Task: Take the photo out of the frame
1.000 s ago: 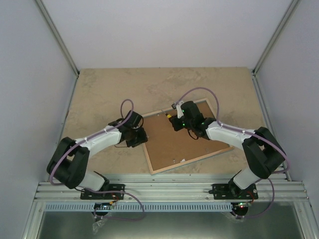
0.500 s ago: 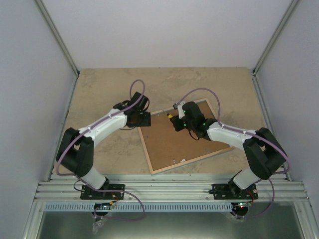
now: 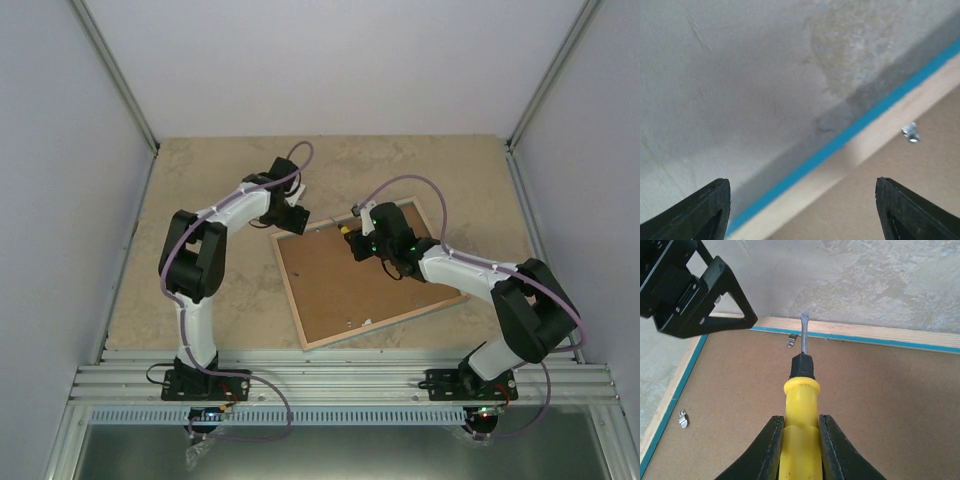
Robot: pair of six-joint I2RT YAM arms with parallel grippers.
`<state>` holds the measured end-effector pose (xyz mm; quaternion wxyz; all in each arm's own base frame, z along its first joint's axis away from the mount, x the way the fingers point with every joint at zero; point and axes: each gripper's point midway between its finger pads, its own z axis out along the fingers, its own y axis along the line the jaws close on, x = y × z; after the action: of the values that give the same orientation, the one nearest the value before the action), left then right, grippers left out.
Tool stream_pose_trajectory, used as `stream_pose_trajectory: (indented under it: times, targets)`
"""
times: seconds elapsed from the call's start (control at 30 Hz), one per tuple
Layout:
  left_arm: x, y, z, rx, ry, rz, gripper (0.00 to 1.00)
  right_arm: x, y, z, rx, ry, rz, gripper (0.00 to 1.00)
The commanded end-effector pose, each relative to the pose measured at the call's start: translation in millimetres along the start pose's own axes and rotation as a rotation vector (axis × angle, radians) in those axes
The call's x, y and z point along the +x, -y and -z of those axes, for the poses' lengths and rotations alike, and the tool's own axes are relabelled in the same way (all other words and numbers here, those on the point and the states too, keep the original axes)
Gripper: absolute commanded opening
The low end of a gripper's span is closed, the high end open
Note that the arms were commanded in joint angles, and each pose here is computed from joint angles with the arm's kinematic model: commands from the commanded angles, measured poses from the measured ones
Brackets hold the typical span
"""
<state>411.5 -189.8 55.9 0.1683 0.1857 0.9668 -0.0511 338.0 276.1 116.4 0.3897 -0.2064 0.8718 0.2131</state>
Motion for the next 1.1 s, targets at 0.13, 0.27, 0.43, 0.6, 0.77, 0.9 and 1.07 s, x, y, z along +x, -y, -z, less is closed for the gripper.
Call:
stream_pose_trajectory:
  times: [0.13, 0.27, 0.43, 0.6, 0.77, 0.9, 1.07]
  targets:
    - [-7.6, 6.6, -8.5, 0.121, -0.006, -0.084, 0.80, -7.1, 1.2, 4.1, -0.004, 0.034, -0.002, 0.00]
    - [-1.9, 11.5, -21.3, 0.153, -0.034, -0.092, 0.79, -5.6, 2.1, 2.6, -0.003, 0.029, -0.002, 0.00]
    - [3.8, 11.5, -33.7, 0.158, -0.064, -0.091, 0.76, -6.5, 0.6, 2.2, -0.010, 0.030, 0.000, 0.01]
    - [11.5, 9.1, -43.4, 0.147, -0.099, -0.076, 0.65, -4.4, 0.1, -0.1, -0.016, 0.019, -0.002, 0.00]
    - [16.8, 6.3, -41.9, 0.131, -0.110, -0.063, 0.48, -5.4, -0.1, 1.5, -0.016, 0.023, -0.002, 0.01]
    - [22.7, 4.5, -38.1, 0.119, -0.121, -0.049, 0.36, -6.6, -0.5, 2.1, -0.017, 0.025, 0.001, 0.00]
    - [31.9, 5.3, -32.4, 0.120, -0.135, -0.020, 0.26, -5.4, -2.9, 1.1, -0.030, 0.019, 0.000, 0.01]
